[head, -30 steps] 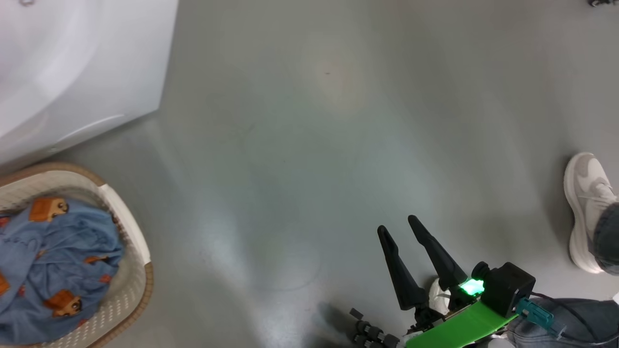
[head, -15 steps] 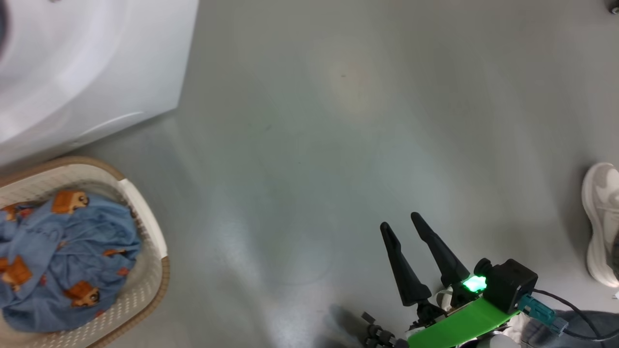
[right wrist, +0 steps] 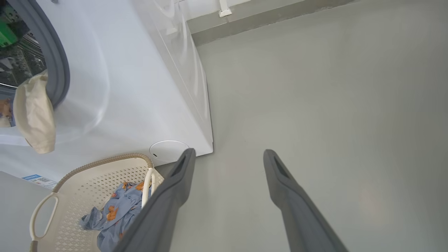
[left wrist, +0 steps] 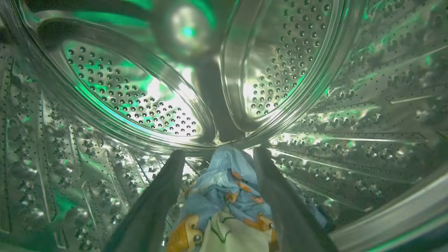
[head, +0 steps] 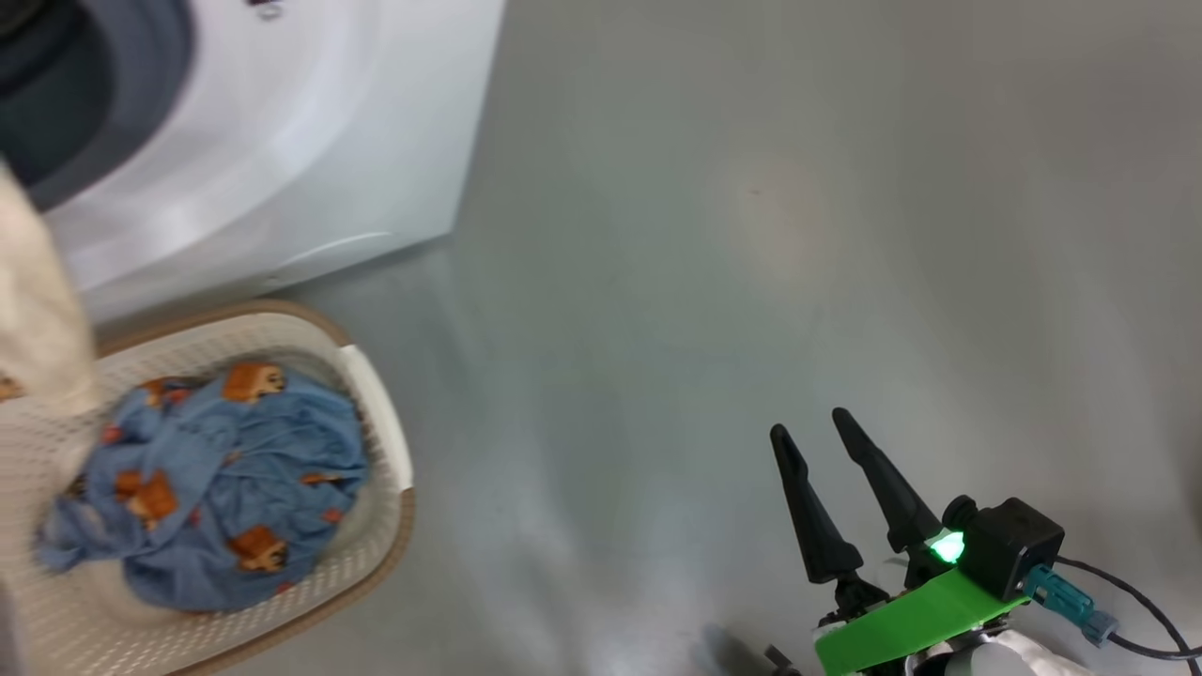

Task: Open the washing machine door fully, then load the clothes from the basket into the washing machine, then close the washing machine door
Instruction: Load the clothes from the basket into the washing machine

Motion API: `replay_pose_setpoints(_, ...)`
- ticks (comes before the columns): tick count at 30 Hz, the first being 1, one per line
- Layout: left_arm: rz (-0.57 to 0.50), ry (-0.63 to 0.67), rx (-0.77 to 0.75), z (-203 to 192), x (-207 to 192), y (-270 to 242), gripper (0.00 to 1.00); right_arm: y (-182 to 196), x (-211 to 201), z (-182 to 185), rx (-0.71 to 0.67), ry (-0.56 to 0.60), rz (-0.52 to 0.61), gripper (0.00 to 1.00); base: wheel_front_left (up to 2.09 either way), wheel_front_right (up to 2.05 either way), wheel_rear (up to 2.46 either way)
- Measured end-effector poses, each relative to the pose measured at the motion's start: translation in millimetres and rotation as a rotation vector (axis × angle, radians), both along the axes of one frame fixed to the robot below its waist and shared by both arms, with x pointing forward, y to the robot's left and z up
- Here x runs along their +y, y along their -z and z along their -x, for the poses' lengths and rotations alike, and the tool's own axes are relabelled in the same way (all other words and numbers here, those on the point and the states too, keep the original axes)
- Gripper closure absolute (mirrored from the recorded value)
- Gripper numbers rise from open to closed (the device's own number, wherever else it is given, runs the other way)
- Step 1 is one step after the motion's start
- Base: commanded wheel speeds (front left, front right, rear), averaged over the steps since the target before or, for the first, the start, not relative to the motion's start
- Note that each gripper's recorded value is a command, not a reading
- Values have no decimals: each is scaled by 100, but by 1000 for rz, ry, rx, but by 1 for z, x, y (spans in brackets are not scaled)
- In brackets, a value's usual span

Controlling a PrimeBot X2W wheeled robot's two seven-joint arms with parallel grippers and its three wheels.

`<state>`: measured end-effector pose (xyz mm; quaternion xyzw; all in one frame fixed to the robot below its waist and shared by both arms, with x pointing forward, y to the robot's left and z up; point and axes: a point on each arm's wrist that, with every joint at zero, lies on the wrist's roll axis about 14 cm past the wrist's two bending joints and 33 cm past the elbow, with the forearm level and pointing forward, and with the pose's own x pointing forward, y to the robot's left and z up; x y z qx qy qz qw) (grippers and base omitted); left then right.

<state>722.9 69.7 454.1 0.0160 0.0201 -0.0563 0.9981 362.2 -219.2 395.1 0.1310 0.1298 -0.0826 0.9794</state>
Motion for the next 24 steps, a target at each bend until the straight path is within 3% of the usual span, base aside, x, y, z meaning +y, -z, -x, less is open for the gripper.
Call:
replay_pose_setpoints(15,126,-18,-22,80,24,-7,0,-9,29,-32,-73,-126,13,0,0,0,0)
replay_pose_setpoints(24,138,-31,18,146,47,17,0,-9,47,-51,-98,-195,27,0,0,0,0)
